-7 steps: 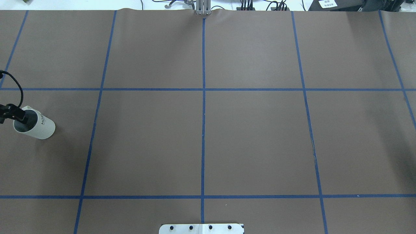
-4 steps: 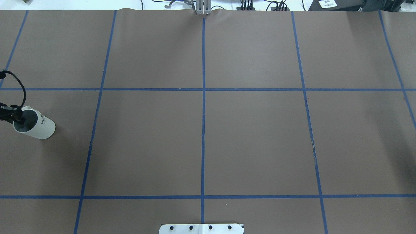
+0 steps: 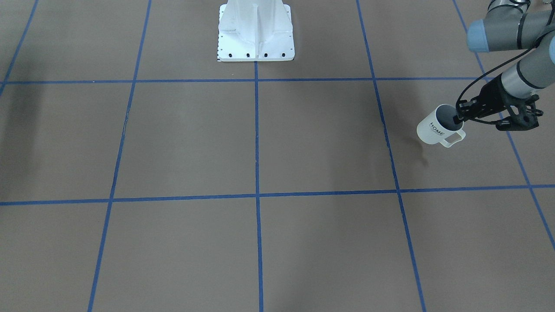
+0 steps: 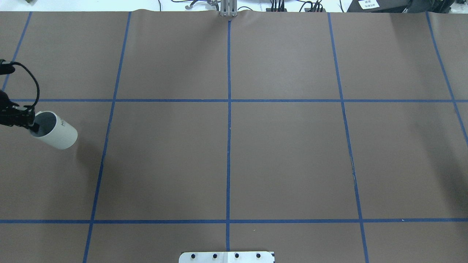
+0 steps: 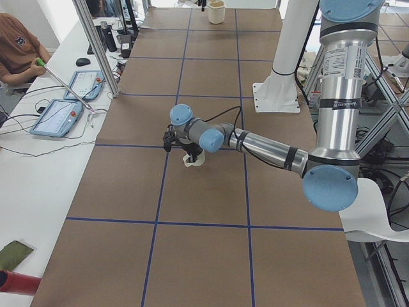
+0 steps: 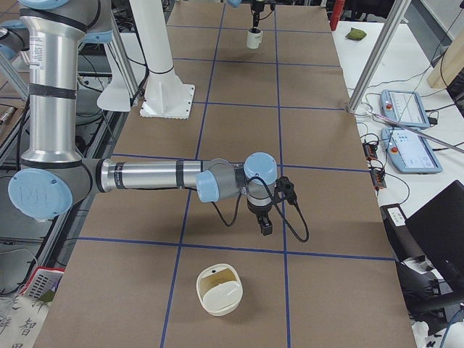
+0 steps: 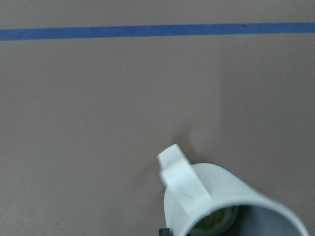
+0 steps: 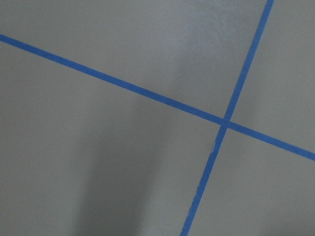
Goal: Left arm hands cup to right arm to dump lemon
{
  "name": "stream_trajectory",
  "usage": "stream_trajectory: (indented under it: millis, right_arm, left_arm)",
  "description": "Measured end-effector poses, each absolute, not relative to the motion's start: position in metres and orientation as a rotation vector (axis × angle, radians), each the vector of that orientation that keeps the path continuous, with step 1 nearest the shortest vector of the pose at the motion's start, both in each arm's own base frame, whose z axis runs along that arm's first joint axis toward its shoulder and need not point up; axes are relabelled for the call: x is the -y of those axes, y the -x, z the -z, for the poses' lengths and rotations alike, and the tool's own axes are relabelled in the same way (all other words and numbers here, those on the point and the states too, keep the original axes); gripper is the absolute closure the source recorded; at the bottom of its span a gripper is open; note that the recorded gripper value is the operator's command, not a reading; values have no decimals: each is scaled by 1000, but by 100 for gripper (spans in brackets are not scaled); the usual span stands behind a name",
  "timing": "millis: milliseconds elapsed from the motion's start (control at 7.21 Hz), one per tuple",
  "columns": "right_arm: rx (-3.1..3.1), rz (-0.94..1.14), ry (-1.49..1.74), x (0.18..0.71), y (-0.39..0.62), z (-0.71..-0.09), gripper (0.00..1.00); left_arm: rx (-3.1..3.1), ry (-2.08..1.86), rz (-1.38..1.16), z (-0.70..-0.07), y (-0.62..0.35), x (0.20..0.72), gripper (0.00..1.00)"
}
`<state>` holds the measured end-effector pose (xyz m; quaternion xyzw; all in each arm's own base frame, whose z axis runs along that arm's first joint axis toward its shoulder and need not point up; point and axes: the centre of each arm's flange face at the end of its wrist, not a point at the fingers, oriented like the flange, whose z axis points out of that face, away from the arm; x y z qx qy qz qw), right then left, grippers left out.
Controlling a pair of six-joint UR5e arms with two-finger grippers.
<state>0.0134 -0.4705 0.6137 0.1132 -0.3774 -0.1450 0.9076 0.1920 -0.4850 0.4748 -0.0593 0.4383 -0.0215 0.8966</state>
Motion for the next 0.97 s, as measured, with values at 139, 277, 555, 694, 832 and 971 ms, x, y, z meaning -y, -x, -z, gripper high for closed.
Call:
stream_trajectory:
  millis: [139,277,555,694,832,971]
  right_arm:
    - [788,316,-280,470,-13,-613,0]
    - [800,345,-365,472,-11,-604,0]
    - [840,357,-505,475,7,-581,0]
    - [876,319,-532,478,26,-567,0]
    - [907,284,-558,486,53,-548,1]
    - [928,261,-593,495,82,-526,1]
  left_arm:
    - [-900,153,90,-428,-201,505,100]
    - [-898,171,128,-386,-211,522,100]
    - [-923,191,214,-315,-236,547,100]
    - [-937,203,233,-284,-258,551,100]
    - [-943,207,228,-260,-282,547,100]
    - [-937,193,224,-238,-305,543,100]
